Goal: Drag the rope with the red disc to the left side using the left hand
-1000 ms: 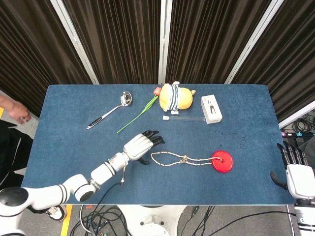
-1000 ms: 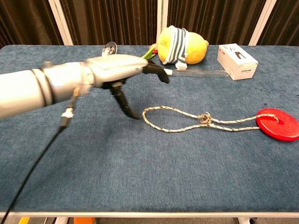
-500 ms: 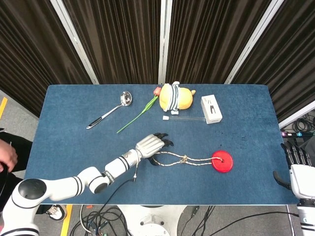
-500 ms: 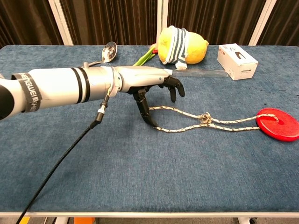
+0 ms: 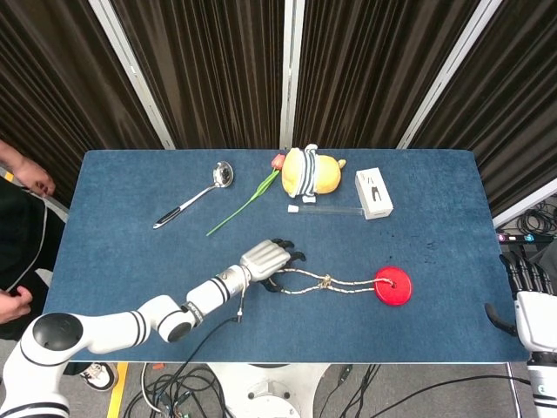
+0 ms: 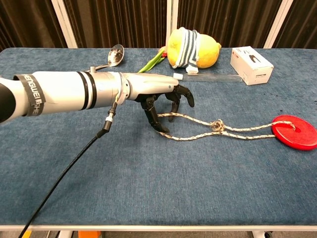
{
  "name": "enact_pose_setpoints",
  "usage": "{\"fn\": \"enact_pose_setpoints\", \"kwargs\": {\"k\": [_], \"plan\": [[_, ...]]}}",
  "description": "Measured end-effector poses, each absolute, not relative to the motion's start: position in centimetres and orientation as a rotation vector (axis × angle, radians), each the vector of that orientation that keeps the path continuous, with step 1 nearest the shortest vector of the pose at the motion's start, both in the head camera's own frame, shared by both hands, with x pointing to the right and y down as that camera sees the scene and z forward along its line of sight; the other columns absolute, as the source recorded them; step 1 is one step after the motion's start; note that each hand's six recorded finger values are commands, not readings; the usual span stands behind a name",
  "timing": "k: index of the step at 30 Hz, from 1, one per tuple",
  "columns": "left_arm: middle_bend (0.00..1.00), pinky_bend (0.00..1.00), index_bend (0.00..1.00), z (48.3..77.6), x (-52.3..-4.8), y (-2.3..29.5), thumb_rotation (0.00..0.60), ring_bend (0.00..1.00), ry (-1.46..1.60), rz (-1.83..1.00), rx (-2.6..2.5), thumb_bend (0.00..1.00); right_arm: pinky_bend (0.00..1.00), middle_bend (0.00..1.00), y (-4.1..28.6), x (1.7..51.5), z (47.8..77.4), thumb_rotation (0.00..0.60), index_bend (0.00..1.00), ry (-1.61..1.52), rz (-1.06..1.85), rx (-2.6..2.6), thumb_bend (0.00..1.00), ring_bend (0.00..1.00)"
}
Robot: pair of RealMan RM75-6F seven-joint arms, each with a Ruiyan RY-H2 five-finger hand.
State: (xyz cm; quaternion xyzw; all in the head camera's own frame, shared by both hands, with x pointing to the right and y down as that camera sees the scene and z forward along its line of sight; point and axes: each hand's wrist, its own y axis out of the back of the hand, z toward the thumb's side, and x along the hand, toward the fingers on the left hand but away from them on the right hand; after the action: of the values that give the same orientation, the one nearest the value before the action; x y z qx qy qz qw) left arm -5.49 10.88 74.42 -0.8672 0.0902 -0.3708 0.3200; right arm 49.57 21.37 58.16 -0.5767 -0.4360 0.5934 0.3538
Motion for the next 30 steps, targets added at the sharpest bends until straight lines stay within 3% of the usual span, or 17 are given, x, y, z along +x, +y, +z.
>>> {"fn": "enact_pose_setpoints", "kwargs": {"k": [9, 15, 19, 30], "plan": [[0.71, 0.26, 0.25, 74.7, -6.1, 11.7, 0.600, 0.31, 0.158, -1.007, -2.266, 0.25, 0.00, 0.00, 21.5, 49.7, 58.2, 0.600, 0.00, -1.128, 1.545, -1.489, 0.21, 0.00], [0.89, 0.50, 0.52, 74.0, -7.2, 11.4, 0.600, 0.58, 0.179, -1.006, -2.237, 0.32, 0.00, 0.00, 21.4, 49.4, 58.3, 0.600, 0.00, -1.123, 1.541, -1.492, 0.21, 0.00], [0.96, 0.63, 0.71, 73.6, -8.6, 11.8, 0.600, 0.69, 0.166, -1.021, -2.227, 0.35, 0.00, 0.00, 21.4, 49.3, 58.3, 0.600, 0.00, -1.119, 1.541, -1.495, 0.21, 0.00], [0.98, 0.66, 0.77, 70.4, -13.2, 11.8, 0.600, 0.72, 0.330, -1.013, -2.202, 0.36, 0.00, 0.00, 21.2, 48.6, 58.5, 0.600, 0.00, -1.103, 1.538, -1.502, 0.21, 0.00]]}}
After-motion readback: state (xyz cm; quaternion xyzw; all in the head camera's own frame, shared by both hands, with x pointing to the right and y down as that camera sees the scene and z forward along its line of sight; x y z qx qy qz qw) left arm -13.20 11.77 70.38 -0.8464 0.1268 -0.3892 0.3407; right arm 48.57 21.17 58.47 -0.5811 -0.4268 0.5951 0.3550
